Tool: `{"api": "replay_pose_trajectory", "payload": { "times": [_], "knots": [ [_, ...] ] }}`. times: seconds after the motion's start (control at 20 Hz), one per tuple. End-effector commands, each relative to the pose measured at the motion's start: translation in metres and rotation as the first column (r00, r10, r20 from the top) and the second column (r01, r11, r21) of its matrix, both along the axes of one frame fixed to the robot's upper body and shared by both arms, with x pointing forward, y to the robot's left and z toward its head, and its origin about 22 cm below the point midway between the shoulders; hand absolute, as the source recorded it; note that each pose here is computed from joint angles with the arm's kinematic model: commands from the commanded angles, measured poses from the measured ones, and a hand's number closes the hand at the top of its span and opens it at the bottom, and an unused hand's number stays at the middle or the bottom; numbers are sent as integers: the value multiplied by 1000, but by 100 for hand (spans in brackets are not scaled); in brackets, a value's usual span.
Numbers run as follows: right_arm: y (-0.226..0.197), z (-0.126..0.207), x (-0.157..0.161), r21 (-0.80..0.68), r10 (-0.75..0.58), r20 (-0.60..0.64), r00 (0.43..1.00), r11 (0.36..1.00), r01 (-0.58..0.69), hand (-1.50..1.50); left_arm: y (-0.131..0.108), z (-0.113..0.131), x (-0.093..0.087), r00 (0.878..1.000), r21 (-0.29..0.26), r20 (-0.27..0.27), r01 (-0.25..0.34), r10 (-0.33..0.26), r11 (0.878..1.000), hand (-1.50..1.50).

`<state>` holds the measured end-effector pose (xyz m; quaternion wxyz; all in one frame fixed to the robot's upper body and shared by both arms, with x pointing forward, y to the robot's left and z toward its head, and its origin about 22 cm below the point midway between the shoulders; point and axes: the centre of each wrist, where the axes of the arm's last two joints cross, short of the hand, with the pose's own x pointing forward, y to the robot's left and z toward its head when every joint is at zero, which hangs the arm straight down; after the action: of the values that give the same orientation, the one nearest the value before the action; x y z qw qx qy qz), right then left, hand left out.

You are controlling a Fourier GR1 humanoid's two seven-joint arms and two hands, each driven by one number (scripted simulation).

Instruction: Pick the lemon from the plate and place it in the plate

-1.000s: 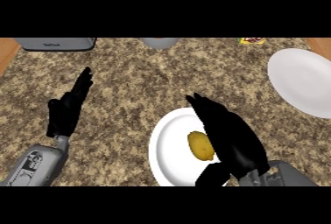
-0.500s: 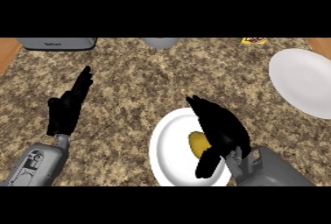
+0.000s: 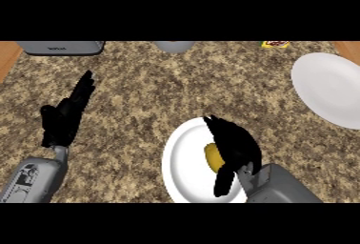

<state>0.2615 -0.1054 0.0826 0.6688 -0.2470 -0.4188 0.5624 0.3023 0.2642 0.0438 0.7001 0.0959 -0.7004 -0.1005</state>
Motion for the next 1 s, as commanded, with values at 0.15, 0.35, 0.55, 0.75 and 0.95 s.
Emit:
{"api": "replay_pose_trajectory", "payload": {
  "times": [0.15,0.35,0.55,0.75,0.95],
  "knots": [
    [-18,-27,-13,-66,-19,-57,998,998,15,-150,-8,-13,1,1000,2,-12,-12,12,1000,0],
    [-18,-27,7,-79,-29,-66,997,997,24,-150,-11,0,2,1000,-2,25,-1,1,1000,0],
    [-9,-36,4,-58,-7,47,999,998,10,150,-22,8,4,1000,4,23,0,0,1000,0],
    [-20,-55,13,-44,5,61,998,999,-2,150,-12,-14,2,1000,-8,-9,-12,12,1000,0],
    [-13,-51,22,-40,0,122,992,999,5,150,-26,4,6,1000,8,7,-7,7,1000,0]
  ]
}}
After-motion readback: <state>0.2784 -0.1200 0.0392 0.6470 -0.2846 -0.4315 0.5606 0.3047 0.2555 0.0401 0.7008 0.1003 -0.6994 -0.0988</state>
